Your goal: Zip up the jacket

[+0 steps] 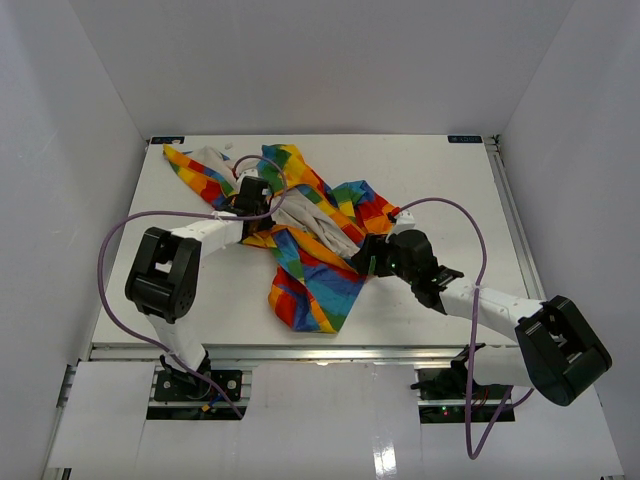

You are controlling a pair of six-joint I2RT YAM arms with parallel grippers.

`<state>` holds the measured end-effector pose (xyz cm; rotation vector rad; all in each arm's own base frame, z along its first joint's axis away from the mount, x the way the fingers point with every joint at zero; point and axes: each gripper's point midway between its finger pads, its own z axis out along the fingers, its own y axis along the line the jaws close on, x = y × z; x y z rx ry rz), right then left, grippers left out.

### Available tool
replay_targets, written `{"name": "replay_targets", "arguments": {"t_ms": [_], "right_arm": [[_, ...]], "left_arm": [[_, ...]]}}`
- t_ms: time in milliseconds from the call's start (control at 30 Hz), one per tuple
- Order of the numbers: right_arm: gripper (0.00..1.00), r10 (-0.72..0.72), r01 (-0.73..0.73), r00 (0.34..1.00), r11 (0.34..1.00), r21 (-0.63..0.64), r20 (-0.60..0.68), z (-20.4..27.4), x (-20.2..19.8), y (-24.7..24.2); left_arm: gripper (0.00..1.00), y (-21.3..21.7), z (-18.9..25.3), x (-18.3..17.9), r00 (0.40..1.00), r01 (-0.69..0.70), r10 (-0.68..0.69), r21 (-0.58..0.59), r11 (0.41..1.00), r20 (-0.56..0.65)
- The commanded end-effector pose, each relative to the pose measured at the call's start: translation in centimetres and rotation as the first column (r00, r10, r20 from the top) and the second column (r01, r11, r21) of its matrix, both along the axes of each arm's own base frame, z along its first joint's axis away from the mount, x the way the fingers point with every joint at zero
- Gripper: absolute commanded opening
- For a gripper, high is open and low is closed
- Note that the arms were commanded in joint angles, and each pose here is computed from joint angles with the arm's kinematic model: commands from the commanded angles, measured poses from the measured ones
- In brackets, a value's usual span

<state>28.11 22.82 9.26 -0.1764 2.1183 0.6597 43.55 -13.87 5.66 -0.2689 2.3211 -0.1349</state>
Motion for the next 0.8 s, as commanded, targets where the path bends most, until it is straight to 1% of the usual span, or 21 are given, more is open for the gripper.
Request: {"name": "replay_targets", "arguments": {"t_ms": [0,100,133,200,300,400,500,567,600,667,767], "right_arm": [[0.80,0.011,-0.014,0.998,0.999,0.036,0.057,2.1,0.6,0.5],[0.80,0.011,-0.013,0.998,0.999,0.040,0.062,2.4,0.5,0.5],[0.80,0.010,-0.012,0.998,0.999,0.038,0.063,2.3,0.5,0.4],[0.81,0.009,-0.012,0.998,0.999,0.039,0.063,2.3,0.5,0.4],[0.80,0.011,-0.013,0.998,0.999,0.044,0.055,2.2,0.5,0.5],[0.80,0.004,-0.006,0.999,0.999,0.042,0.043,1.9,0.5,0.5],[0.80,-0.023,0.022,0.999,0.999,0.030,0.025,1.4,0.8,0.2],[0.80,-0.035,0.035,0.999,0.999,0.015,0.009,1.0,0.9,0.1],[0.80,-0.041,0.041,0.999,0.999,0.011,0.006,0.9,0.9,0.0],[0.81,-0.059,0.059,0.998,0.998,0.013,-0.006,0.6,1.0,-0.2],[0.81,-0.086,0.086,0.996,0.996,0.015,-0.014,0.4,1.0,-0.6]], "left_arm": [[0.22,1.5,2.1,-1.2,0.999,-0.031,0.029,0.047,0.998,0.029],[0.02,1.3,2.5,-1.5,0.999,-0.021,0.020,0.034,0.999,0.031],[0.01,1.2,2.6,-1.7,0.999,-0.018,0.017,0.025,1.000,0.031],[0.00,1.0,3.2,-2.2,0.999,-0.012,0.012,0.003,1.000,0.041],[0.00,0.4,4.9,-3.5,0.997,0.011,-0.006,-0.063,0.998,0.076],[0.00,-1.3,7.6,-5.3,0.988,0.085,-0.066,-0.141,0.986,0.138],[0.00,-3.2,8.4,-7.6,0.977,0.169,-0.141,-0.184,0.968,0.158],[0.00,-4.6,7.9,-9.4,0.971,0.213,-0.186,-0.197,0.957,0.148],[0.00,-4.6,8.6,-9.4,0.969,0.213,-0.180,-0.205,0.955,0.166],[0.00,-6.2,8.0,-11.6,0.958,0.265,-0.232,-0.210,0.941,0.169],[0.00,-7.6,8.1,-13.7,0.945,0.310,-0.275,-0.217,0.926,0.179]]}}
